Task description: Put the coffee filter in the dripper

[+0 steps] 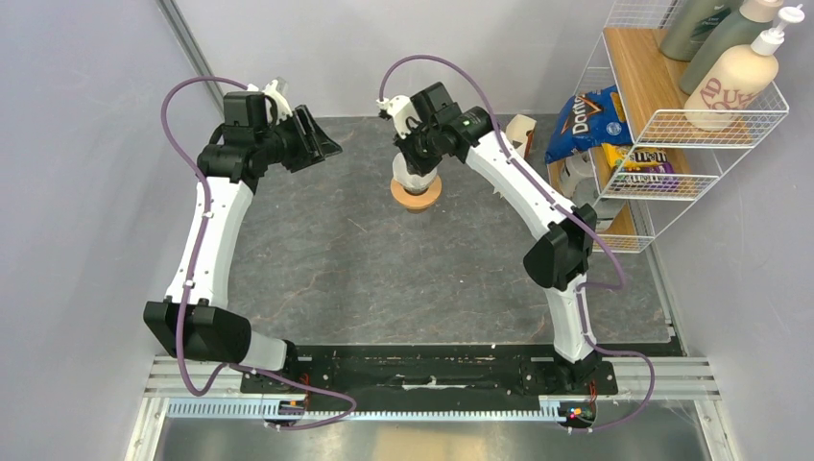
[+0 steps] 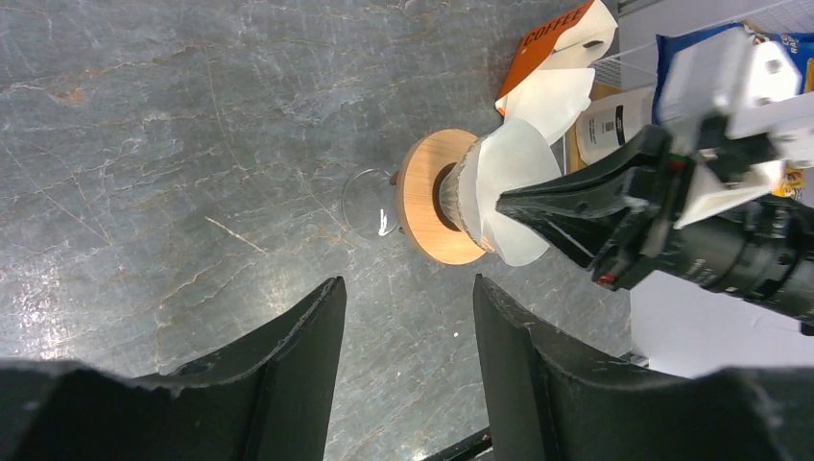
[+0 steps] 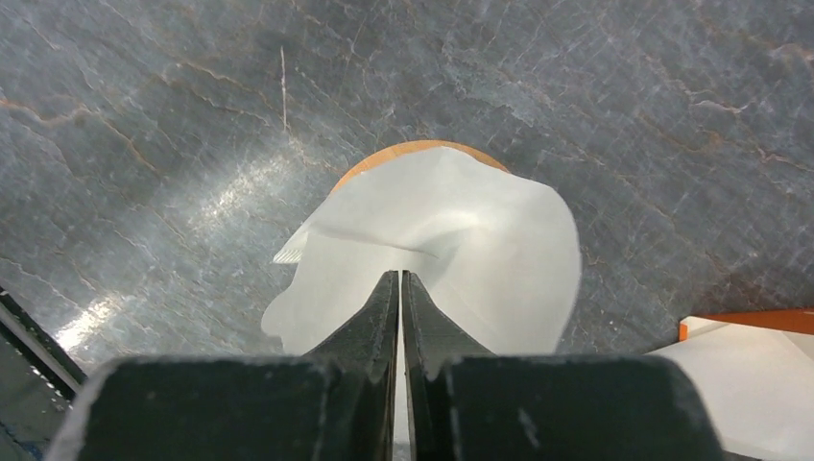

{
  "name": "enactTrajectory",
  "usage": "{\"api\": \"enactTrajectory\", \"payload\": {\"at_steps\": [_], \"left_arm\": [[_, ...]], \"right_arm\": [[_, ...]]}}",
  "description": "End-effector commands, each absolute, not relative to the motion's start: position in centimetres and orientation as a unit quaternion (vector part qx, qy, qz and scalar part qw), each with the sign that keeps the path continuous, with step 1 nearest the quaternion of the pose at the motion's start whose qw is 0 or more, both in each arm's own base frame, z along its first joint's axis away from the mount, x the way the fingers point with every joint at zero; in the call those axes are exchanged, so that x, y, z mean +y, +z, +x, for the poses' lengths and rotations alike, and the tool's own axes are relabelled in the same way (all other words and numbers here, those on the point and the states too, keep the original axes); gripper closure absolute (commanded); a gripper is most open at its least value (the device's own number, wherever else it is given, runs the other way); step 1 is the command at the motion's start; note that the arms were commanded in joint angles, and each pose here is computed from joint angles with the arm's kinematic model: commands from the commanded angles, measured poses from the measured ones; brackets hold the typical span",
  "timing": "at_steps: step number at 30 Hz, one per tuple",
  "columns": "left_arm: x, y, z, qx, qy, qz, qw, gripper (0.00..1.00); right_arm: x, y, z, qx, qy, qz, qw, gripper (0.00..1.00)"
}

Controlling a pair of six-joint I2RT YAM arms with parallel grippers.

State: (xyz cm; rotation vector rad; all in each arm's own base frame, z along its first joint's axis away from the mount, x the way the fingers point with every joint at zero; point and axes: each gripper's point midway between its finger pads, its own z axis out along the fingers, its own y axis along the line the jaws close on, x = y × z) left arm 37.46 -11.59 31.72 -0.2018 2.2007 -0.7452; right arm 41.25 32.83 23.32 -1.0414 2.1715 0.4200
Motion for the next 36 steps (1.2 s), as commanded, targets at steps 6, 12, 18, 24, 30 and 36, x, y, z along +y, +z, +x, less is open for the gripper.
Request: {"api": "enactTrajectory", "payload": {"at_steps": [6, 12, 18, 24, 30, 36], "left_arm": [[-11.2, 33.8, 37.0, 0.851, -0.296, -0.059, 0.430, 0.41], [-11.1, 33.6, 37.1, 0.852, -0.296, -0.060, 0.428, 0.41], [-11.2, 33.4, 37.0, 0.854, -0.297, -0.058, 0.423, 0.41], [-11.2, 33.1, 37.0, 0.856, -0.297, -0.059, 0.420, 0.41], [-11.3, 32.9, 37.0, 0.856, -0.299, -0.059, 0.418, 0.41], [-11.4, 32.8, 37.1, 0.856, -0.303, -0.058, 0.416, 0.42]], "right_arm": [[32.2, 20.7, 42.1, 0.835, 0.118, -0.428, 0.326, 0.91], [32.2, 18.9, 41.8, 0.836, 0.121, -0.434, 0.312, 0.91], [32.2, 17.8, 41.8, 0.837, 0.119, -0.441, 0.302, 0.90], [32.4, 17.5, 41.7, 0.836, 0.124, -0.444, 0.297, 0.88], [32.3, 17.8, 41.8, 0.833, 0.114, -0.453, 0.297, 0.89], [33.0, 20.2, 41.9, 0.820, 0.107, -0.464, 0.319, 0.88]]}}
